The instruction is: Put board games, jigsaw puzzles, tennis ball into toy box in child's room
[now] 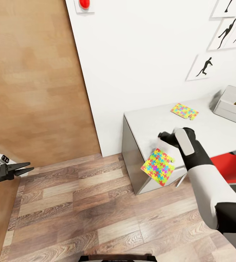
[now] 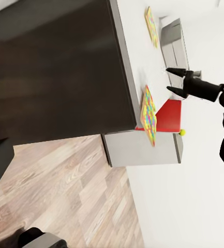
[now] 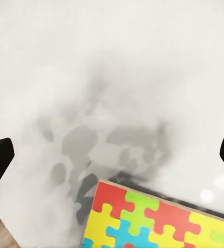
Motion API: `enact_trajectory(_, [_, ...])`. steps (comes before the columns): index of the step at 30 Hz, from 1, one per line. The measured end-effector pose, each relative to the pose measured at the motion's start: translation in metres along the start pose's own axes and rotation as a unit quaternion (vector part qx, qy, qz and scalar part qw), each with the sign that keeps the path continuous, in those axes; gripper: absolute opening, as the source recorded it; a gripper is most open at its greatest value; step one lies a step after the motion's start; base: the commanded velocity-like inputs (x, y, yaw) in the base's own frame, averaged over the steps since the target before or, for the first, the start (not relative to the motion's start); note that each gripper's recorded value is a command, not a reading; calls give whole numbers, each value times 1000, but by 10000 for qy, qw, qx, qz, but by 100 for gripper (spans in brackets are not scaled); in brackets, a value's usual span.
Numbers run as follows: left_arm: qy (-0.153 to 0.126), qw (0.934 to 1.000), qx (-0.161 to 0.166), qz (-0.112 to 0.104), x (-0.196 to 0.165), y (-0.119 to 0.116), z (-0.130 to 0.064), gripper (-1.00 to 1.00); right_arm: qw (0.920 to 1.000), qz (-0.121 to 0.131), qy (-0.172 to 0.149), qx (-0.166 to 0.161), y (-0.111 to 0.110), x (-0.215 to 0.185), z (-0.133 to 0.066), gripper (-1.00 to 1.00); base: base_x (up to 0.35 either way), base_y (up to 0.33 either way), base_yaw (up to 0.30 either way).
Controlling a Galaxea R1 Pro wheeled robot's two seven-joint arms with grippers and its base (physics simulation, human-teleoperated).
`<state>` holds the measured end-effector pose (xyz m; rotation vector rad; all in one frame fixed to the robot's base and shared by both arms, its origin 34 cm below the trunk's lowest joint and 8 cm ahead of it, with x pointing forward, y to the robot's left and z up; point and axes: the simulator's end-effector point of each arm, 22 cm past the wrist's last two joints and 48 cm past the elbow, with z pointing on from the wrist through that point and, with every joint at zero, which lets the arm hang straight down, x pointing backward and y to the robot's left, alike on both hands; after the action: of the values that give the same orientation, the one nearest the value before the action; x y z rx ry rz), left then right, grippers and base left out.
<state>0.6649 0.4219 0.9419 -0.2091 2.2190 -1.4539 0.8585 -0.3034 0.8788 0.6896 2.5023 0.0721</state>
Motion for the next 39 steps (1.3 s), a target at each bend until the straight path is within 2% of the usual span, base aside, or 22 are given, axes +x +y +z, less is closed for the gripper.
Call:
enact_trajectory(8, [-5,10000,-2,2,0,0,0,100,9986,-271,-232,-397,26,-26,-34,100,0,0,0])
enact_trajectory(11, [-5,10000,-2,1,0,0,0,100,9981,-319,-249,-472,31,-30,-40,100,0,0,0])
enact_trajectory(15, [-7,10000,-11,11,-1,0,-2,100,9976,-241,-243,-605,33,-36,-48,100,0,0,-14])
enact_trajectory(19, [-18,10000,-4,33,-2,-3,-3,100,9959,-153,-403,-791,36,-51,-67,100,0,0,-60])
enact_trajectory(23, [-33,10000,13,54,-3,-6,-3,100,9944,-149,-429,-955,31,-46,-82,100,0,0,-77])
enact_trajectory(27, [-45,10000,33,78,-4,-9,-3,100,9921,33,-437,-1177,23,-43,-96,100,0,0,-81])
enact_trajectory(39, [-81,9998,76,152,-8,-18,-5,100,9889,262,-226,-1442,0,7,-107,100,0,0,-83])
